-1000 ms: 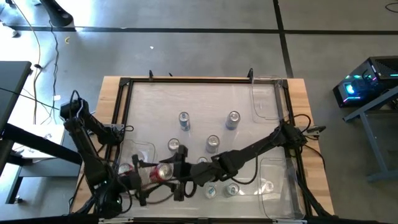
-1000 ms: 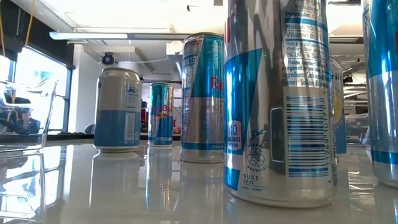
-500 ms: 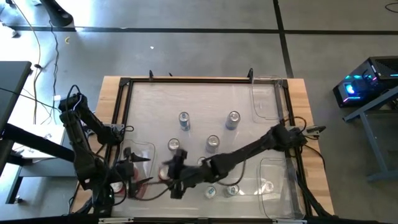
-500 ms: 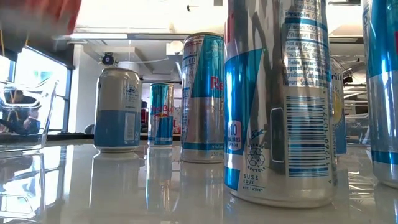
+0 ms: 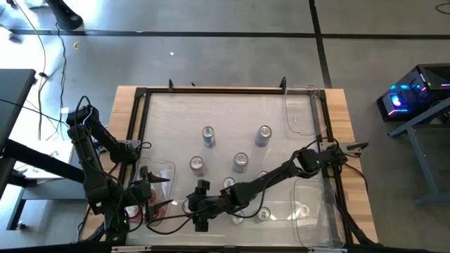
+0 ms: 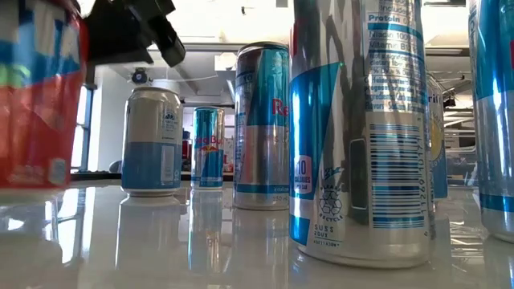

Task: Sort soda cans
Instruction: Put the bottom right red soda can into the bottom left transparent bin

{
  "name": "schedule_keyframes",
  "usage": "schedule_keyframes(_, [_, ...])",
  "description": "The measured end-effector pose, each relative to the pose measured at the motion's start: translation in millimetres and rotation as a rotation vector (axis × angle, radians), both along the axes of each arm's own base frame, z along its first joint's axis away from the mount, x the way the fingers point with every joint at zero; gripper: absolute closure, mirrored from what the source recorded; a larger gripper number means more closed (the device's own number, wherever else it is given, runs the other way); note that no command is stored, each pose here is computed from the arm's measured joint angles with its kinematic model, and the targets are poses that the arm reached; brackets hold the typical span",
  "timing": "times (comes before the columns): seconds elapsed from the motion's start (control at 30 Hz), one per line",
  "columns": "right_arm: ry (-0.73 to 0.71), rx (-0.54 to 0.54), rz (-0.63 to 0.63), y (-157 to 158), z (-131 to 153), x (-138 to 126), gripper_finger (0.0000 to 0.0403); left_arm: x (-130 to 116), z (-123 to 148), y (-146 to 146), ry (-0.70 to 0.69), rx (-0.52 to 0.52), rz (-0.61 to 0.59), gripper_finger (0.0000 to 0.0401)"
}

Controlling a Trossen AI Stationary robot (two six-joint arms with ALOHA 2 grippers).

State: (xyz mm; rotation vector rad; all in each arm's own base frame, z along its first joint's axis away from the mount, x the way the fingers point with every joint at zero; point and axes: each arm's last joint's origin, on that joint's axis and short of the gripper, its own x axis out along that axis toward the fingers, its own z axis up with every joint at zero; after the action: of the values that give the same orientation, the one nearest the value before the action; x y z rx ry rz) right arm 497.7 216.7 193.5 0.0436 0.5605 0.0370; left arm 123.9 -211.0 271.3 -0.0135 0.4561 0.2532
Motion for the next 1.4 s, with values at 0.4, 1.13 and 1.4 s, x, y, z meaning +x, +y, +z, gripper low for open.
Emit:
schedule_keyframes(0.4, [-0.008, -0.022, -0.006, -1.2, 0.5, 0.9, 0.0068, 0.1, -0.1, 0.1, -0.001, -0.001, 0.001, 0.0072])
schedule_keyframes(1.13, [-0.15, -0.47, -0.131, 32.3, 117.2, -75.6, 0.0064, 30.2, -28.0, -25.9, -0.031, -0.006, 0.037, 0.0072])
schedule_keyframes(1.4, [-0.139, -0.478, -0.299, 75.1, 133.2, -152.6, 0.0064, 70.1, -36.6, -36.0, 0.065, -0.05, -0.092, 0.0072])
